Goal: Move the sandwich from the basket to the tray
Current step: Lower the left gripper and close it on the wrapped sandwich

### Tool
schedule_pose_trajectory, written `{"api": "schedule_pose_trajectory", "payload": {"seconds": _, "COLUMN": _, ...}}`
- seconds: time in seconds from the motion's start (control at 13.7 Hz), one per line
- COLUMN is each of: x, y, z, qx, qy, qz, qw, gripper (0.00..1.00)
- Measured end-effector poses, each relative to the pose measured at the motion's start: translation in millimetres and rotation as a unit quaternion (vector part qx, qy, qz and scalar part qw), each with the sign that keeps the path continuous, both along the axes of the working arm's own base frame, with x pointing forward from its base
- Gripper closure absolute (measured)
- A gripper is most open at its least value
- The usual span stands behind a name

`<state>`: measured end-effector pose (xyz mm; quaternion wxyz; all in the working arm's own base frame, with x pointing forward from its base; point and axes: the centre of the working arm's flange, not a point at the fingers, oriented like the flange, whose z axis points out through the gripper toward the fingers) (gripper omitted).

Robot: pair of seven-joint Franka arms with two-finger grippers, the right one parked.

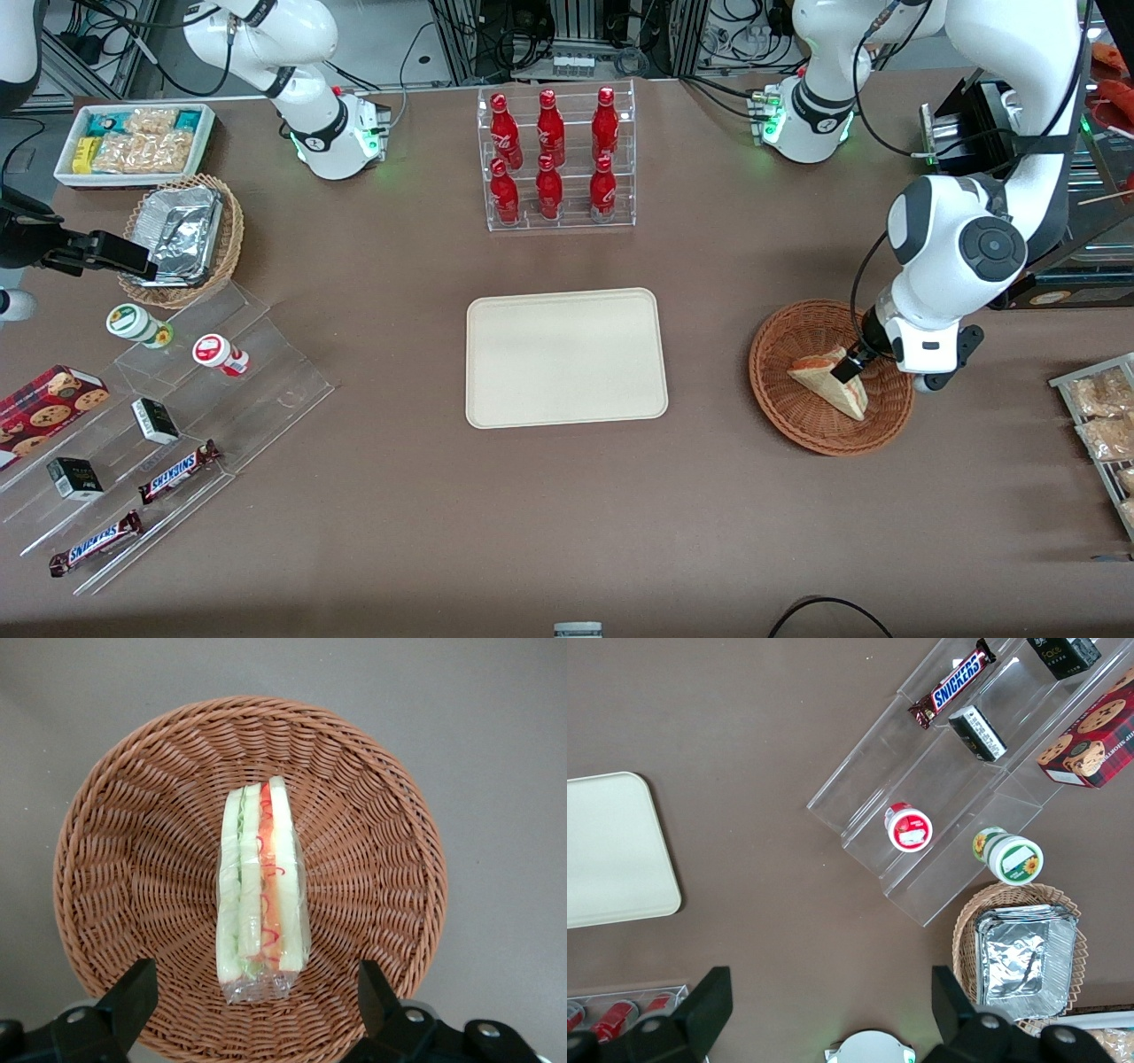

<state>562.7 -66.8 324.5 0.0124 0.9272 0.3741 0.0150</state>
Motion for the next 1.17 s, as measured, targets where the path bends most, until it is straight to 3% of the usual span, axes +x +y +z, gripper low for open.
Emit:
{"api": "schedule_pose_trajectory", "payload": {"seconds": 0.73, "x": -3, "y": 0, "z": -40, "qx": -0.005, "qy": -0.01, "qz": 0.012, "qw": 0.9999, "gripper": 0.0}}
{"api": "schedule_pose_trajectory", "payload": {"seconds": 1.02, "x": -2, "y": -1, "z": -54, "qx": -0.006, "qy": -0.006, "qz": 0.012, "qw": 0.9999, "gripper": 0.0}}
{"api": "schedule_pose_trajectory", "payload": {"seconds": 1.17, "x": -1, "y": -1, "z": -58, "qx": -0.008, "qy": -0.011, "qz": 0.014, "qw": 0.9998, "gripper": 0.06}}
